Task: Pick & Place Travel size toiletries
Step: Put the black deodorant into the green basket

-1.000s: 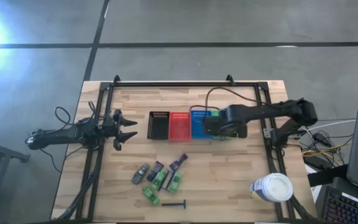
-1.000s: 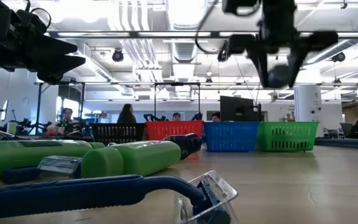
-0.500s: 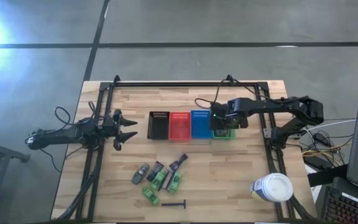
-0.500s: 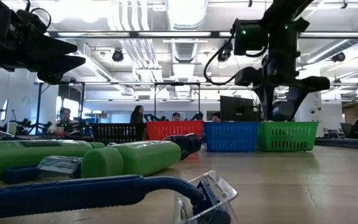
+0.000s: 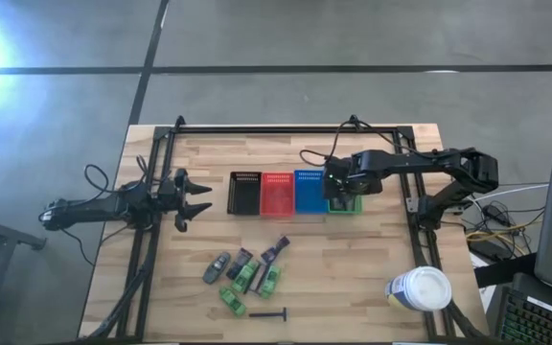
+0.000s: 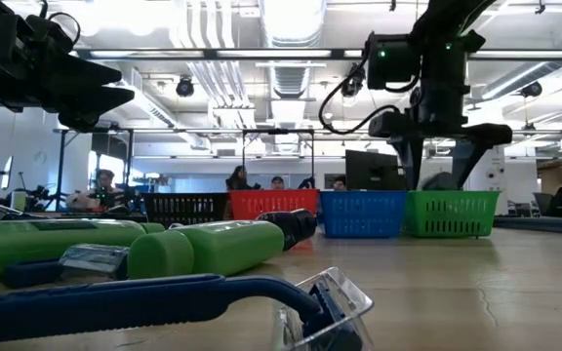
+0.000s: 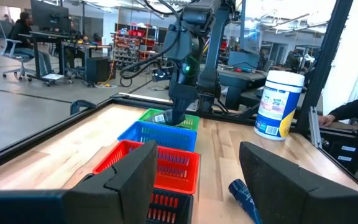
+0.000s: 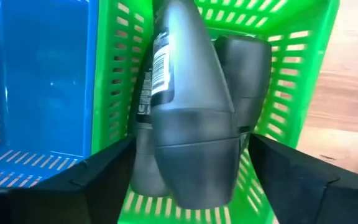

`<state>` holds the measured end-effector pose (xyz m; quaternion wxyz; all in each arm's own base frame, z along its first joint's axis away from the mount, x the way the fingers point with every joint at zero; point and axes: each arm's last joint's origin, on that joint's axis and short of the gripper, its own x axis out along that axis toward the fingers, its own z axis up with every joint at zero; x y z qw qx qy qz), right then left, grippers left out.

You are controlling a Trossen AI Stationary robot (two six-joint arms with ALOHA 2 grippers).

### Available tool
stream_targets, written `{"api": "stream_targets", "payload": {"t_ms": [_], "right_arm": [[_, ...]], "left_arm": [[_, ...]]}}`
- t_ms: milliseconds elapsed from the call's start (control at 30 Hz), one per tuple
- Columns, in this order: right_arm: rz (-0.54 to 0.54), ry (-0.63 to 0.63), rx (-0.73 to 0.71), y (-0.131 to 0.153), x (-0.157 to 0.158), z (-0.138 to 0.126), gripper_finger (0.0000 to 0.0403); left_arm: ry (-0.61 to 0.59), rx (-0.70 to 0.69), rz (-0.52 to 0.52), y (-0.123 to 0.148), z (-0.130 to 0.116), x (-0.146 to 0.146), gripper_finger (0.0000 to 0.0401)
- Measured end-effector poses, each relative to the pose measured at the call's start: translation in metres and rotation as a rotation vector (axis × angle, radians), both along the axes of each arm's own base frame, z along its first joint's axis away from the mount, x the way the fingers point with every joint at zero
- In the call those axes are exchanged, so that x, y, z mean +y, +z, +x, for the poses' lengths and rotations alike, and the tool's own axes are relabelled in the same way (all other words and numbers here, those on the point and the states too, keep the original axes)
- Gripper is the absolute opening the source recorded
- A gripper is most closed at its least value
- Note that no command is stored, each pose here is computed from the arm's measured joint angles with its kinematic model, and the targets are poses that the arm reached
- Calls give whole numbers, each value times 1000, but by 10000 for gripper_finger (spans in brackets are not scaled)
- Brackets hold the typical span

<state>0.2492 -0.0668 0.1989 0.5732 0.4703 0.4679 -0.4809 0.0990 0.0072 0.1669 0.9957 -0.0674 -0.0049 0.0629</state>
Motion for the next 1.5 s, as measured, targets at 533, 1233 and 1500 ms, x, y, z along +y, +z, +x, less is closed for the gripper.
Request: {"api": "stream_targets", "payload": {"t_ms": [533, 1233, 1500], "right_arm": [[1, 36, -134, 33, 72, 47, 352], [161, 209, -37, 13, 147, 170, 329], [108, 264, -100, 31, 146, 174, 336]], "left_arm": [[0, 0, 0, 0, 0, 0, 234], [0, -1, 0, 0, 0, 0, 234], [66, -65, -162, 4, 0, 2, 234]]}}
